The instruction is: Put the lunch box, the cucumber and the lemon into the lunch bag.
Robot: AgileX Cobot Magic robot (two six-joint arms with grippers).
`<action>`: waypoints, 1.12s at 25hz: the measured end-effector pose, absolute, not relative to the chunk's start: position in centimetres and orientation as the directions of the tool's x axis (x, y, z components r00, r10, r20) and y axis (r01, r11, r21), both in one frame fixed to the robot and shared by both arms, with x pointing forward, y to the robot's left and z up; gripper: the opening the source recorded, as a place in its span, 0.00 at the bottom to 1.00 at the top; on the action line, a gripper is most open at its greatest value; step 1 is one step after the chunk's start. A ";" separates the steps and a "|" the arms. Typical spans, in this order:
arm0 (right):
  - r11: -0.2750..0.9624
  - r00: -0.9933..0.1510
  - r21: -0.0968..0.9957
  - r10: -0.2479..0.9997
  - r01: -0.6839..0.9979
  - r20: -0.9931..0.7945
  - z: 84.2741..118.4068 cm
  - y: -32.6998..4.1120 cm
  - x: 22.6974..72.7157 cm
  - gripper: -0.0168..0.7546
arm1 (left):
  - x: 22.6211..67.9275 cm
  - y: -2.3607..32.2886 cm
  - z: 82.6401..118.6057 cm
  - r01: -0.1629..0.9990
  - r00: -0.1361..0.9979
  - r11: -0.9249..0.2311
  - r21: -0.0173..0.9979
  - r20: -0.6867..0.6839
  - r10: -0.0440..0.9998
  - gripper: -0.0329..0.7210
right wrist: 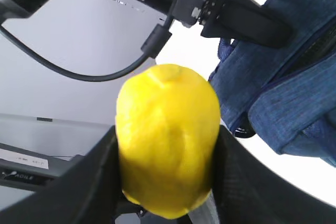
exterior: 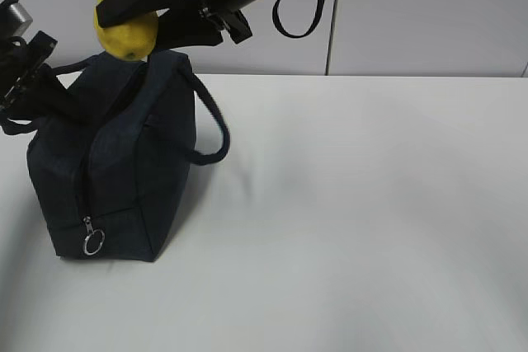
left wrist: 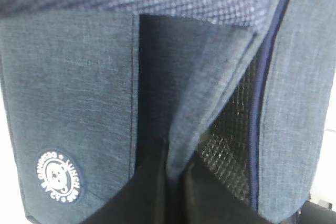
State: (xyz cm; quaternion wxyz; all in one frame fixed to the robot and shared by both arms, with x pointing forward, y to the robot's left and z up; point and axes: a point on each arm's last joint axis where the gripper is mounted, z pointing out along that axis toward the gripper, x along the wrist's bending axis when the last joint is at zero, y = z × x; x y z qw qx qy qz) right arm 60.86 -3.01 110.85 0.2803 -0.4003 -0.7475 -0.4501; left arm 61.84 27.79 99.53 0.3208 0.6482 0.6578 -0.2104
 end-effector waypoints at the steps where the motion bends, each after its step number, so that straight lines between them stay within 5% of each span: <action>1: 0.285 -0.531 0.451 0.354 0.846 0.770 110.8 -3.1 60.8 0.50 | 61.8 27.8 99.5 0.988 0.046 0.071 0.139 -0.695 0.718 0.03; 7: 0.298 -0.547 0.461 0.384 0.836 0.744 110.5 -3.2 61.0 0.50 | 61.9 27.8 99.6 0.987 0.045 0.074 0.139 -0.698 0.715 0.03; 13: 0.130 -0.527 0.529 0.435 0.839 0.730 110.2 -2.9 63.0 0.50 | 61.9 27.7 99.6 0.987 0.043 0.080 0.141 -0.707 0.706 0.03; 22: 0.027 -0.398 0.413 0.333 0.910 0.855 104.6 -0.6 65.6 0.50 | 62.0 27.5 99.8 0.985 0.041 0.093 0.143 -0.725 0.687 0.03; 28: 0.096 -0.405 0.404 0.421 0.910 0.812 100.7 -0.5 66.2 0.50 | 62.0 27.5 99.8 0.985 0.040 0.094 0.143 -0.727 0.685 0.03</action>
